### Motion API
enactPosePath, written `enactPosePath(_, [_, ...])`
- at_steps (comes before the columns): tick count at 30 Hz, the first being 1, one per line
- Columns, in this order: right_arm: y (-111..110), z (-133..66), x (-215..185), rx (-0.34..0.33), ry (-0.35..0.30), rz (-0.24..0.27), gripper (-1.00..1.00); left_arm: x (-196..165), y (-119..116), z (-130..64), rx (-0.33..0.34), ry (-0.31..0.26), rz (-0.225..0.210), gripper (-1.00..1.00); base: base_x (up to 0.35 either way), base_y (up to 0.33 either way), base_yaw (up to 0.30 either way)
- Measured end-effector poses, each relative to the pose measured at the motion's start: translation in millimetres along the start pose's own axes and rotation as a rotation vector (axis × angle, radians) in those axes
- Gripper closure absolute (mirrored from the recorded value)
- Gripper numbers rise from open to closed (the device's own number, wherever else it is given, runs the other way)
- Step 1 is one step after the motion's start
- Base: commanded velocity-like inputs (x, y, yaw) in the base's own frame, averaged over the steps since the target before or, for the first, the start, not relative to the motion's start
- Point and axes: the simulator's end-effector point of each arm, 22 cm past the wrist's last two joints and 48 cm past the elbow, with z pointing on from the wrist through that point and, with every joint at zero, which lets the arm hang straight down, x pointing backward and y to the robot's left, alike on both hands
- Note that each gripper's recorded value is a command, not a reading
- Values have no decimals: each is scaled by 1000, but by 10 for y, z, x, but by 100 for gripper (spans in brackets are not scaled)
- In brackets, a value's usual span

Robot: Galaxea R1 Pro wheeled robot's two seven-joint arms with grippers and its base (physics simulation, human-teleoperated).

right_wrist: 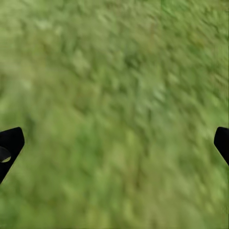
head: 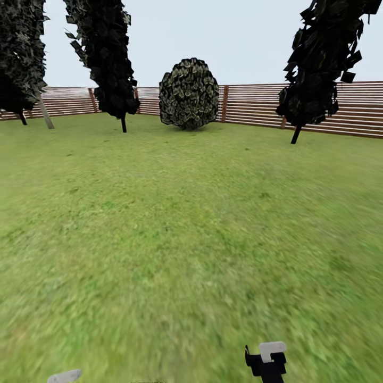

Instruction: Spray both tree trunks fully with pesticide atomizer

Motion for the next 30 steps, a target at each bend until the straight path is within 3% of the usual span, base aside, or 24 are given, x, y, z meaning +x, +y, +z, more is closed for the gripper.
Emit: enactPosePath(30, [-7,0,-20,2,-3,3,-100,-16,11,-3,-1,-3,-1,100,0,0,282])
